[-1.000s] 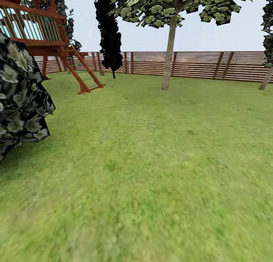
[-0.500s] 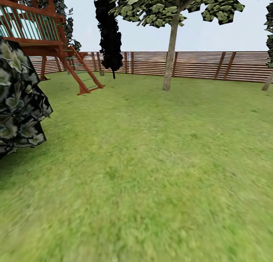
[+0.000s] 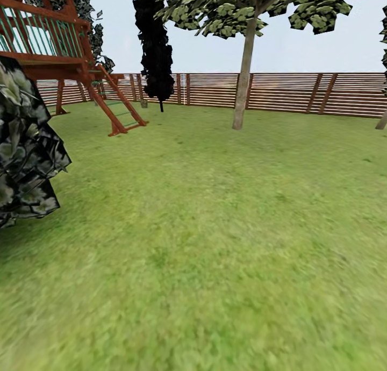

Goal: Take the three Easter eggs out of the wicker basket on the lawn in the garden, then place them on the lawn next to a single tree (choose any tree) so that all three eggs are next to the same tree and none are left in the basket.

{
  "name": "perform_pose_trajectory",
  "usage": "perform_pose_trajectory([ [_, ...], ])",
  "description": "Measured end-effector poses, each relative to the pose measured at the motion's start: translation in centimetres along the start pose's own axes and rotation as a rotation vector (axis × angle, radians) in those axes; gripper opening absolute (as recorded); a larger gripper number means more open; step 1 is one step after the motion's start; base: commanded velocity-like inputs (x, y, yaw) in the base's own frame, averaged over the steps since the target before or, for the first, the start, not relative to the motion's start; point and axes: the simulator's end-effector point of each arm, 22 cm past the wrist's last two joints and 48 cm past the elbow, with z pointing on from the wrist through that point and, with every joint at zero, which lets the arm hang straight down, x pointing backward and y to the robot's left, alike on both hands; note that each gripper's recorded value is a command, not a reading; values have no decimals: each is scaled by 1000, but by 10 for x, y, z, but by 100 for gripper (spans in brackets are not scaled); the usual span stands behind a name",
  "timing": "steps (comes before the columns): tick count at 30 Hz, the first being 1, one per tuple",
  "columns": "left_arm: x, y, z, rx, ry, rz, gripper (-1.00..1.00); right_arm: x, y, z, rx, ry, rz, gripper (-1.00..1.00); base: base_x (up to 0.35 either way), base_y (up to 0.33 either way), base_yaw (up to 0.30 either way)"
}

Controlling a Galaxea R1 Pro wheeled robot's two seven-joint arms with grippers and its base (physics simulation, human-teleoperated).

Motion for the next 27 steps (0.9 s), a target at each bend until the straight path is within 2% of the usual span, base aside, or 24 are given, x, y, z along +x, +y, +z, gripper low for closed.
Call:
perform_pose_trajectory([
  [13, 0, 0, 0, 0, 0, 0, 100, 0, 0, 0, 0, 0, -1, 100, 332, 75, 0],
  [21, -2, 0, 0, 0, -5, -2, 100, 0, 0, 0, 0, 0, -1, 100, 90, 20, 0],
  [27, -1, 1, 0, -1, -3, -3, 100, 0, 0, 0, 0, 0, -1, 100, 298, 7, 0],
])
